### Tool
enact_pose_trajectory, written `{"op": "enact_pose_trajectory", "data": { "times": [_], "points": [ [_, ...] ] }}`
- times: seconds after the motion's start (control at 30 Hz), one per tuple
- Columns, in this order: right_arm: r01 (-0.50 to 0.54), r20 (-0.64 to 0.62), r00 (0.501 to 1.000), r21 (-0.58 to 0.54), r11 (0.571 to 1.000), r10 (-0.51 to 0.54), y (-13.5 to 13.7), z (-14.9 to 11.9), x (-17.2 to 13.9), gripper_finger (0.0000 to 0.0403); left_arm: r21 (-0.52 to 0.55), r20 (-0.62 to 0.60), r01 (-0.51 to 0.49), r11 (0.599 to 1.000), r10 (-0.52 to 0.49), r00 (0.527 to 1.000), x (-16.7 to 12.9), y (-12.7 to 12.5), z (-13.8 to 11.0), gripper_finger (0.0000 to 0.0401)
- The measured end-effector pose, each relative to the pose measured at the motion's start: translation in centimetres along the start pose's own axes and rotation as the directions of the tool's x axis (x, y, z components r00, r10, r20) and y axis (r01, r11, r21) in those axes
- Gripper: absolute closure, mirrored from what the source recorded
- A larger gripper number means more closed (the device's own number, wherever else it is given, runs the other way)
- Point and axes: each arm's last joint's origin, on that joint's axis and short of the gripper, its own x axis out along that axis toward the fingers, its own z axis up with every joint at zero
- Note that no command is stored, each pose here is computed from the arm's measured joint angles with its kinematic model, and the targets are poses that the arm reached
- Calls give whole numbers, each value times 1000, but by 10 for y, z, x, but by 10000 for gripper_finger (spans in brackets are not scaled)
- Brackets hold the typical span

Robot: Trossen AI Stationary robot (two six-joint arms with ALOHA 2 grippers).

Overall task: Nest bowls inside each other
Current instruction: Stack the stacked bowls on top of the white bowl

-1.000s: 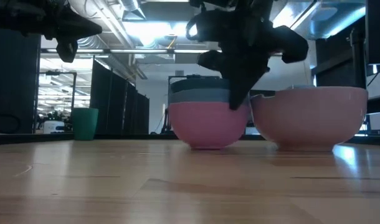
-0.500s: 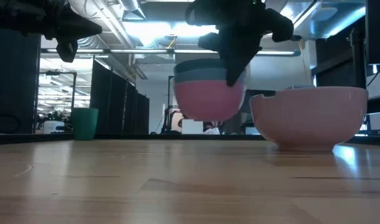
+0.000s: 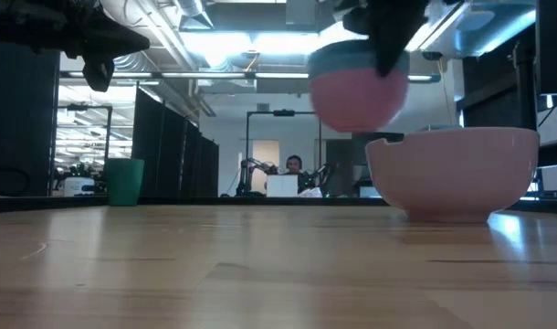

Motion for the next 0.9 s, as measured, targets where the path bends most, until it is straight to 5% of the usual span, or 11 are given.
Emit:
{"op": "enact_pose_trajectory", "data": {
  "times": [0.3,0.9],
  "points": [
    [-35,-47,998,27,999,37,35,-23,-13,379,1,1,0,1000,0,1000,0,0,0,401],
    [-98,-18,995,123,988,101,88,-47,32,379,-17,18,8,1000,-8,1000,0,-1,2,401]
  ]
}}
